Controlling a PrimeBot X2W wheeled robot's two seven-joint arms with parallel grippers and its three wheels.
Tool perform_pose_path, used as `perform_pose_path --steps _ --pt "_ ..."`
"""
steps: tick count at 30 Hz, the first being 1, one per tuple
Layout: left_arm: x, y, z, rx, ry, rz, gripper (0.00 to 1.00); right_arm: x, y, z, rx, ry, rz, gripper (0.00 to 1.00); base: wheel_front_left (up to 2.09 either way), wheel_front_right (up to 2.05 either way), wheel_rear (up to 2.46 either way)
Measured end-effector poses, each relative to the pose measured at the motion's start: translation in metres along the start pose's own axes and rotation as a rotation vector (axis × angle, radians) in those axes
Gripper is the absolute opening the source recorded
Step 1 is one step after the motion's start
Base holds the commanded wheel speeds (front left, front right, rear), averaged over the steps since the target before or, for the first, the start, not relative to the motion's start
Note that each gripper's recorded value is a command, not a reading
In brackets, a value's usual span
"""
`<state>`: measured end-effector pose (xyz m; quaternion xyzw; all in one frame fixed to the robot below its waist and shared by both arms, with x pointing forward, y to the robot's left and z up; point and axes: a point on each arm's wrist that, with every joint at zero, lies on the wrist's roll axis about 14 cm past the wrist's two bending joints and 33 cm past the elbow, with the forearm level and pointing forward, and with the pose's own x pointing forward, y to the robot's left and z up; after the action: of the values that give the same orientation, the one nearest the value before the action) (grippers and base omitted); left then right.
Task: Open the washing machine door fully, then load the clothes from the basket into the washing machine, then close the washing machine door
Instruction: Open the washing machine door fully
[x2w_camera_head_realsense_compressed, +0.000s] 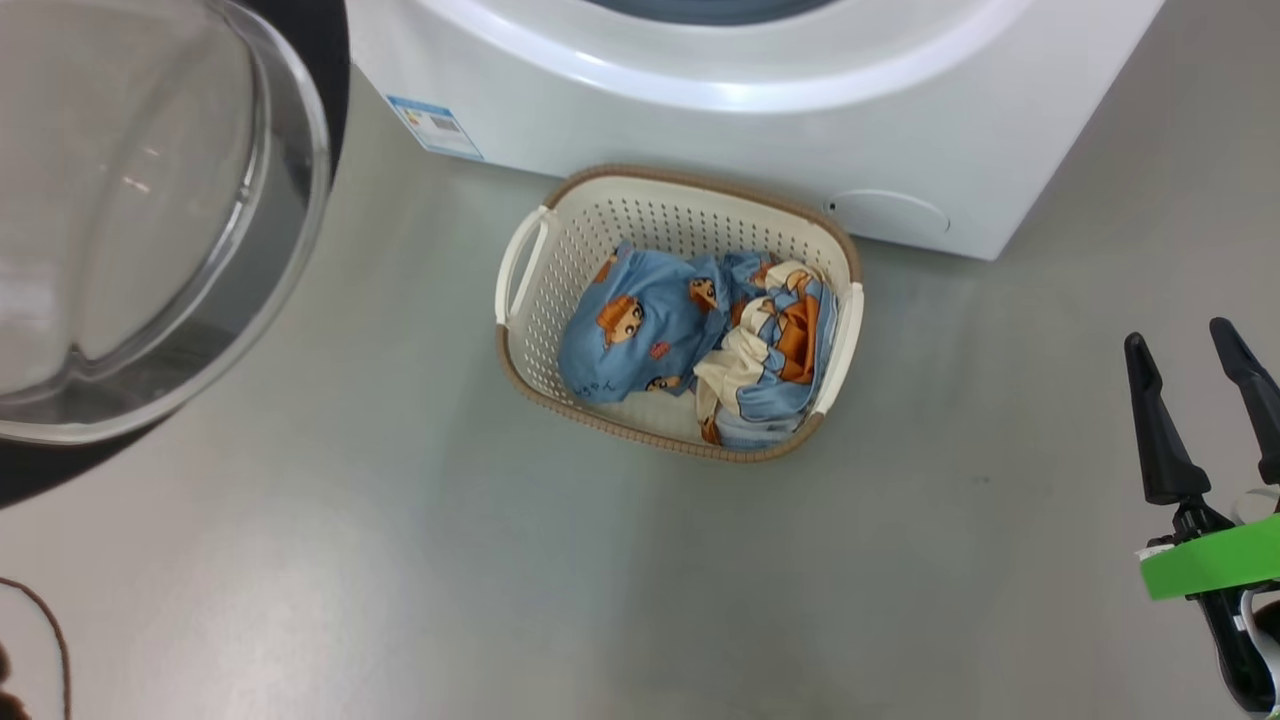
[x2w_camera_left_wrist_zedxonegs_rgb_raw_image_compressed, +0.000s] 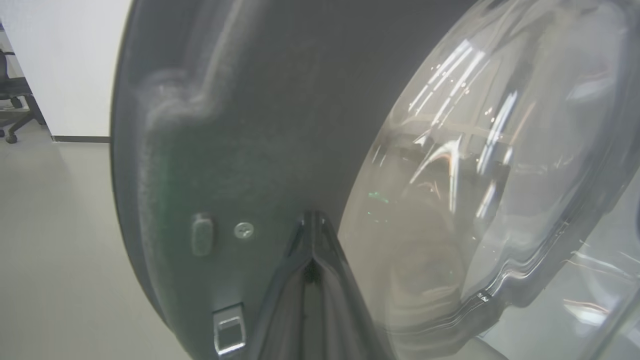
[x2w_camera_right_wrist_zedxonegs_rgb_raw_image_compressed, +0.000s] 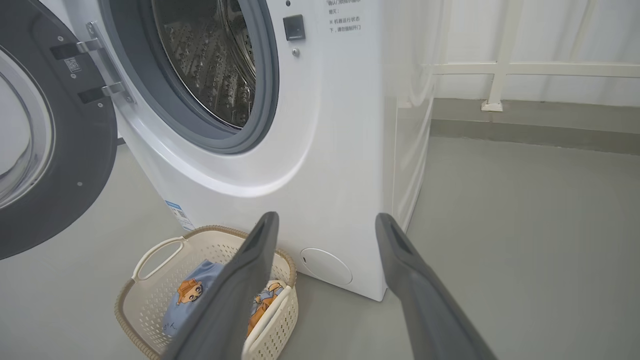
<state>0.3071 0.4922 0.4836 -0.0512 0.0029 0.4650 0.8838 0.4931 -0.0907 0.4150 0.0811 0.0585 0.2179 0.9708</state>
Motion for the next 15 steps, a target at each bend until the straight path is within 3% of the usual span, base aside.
perform_pose_path --steps 15 --pt "0.02 0.005 -0.007 -0.034 0.005 0.068 0.0 0.005 -0.015 -0.02 0.013 0.033 -0.02 1.0 0.0 0.0 0.0"
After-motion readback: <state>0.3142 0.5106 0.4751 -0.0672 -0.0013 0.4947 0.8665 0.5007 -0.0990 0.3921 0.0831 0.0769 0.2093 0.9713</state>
